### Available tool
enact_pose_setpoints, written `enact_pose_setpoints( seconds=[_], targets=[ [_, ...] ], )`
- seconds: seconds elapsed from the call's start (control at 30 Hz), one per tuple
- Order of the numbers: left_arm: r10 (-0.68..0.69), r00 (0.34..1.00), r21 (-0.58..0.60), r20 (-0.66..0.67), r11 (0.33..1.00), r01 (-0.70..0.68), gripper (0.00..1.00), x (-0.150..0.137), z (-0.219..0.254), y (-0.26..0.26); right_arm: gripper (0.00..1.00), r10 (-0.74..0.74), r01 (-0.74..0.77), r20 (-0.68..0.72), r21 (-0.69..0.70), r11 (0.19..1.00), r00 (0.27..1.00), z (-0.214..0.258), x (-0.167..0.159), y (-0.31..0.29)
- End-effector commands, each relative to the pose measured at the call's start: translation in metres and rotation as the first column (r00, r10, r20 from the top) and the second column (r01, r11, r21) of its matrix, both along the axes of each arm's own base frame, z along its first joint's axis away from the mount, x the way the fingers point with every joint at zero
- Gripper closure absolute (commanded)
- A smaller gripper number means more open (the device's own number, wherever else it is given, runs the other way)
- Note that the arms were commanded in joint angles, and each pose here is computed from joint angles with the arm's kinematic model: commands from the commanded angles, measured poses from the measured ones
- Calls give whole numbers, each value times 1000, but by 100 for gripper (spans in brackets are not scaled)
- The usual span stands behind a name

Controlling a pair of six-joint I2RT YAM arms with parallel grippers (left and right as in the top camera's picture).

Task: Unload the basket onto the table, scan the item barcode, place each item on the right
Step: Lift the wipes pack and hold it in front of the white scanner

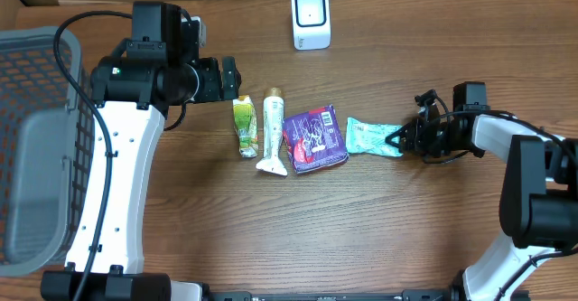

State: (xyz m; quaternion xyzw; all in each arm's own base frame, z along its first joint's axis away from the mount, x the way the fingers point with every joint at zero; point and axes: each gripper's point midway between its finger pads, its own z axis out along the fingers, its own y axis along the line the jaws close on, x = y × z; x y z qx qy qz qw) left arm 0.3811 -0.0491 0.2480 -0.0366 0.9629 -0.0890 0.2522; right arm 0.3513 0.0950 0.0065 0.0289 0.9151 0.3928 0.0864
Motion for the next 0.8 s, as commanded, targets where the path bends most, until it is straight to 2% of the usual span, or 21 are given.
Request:
enact_pose_setpoints(
  seconds=[0.0, 0.1, 0.2, 0.4, 0.6, 0.77],
  targets=[
    [-2, 1000, 12, 3, 1000, 2, 0, 3, -1, 0, 96, -47, 47, -3, 68, 997, 999, 23, 19, -3],
    [-1, 1000, 12, 3, 1000, 1, 0, 3, -1, 0, 96, -82, 81, 30, 44, 996, 996, 60, 35, -18],
    [-1, 1000, 12, 3, 1000, 1, 1, 3, -1, 0, 96, -114, 119, 105, -48, 992, 988, 102, 50, -37],
    [-1, 1000, 12, 3, 1000, 1, 0, 3, -1, 0, 96, -146, 219, 344, -184, 958, 928, 203, 78, -50],
    [-2, 1000, 13, 3, 1000, 2, 0, 3, -1, 0, 96, -111, 305, 612, -222, 926, 783, 269, 114, -27],
    [-1, 1000, 12, 3, 1000, 1, 1, 3, -1, 0, 96, -29, 481, 772, -366, 796, 635, 288, 147, -7]
  ],
)
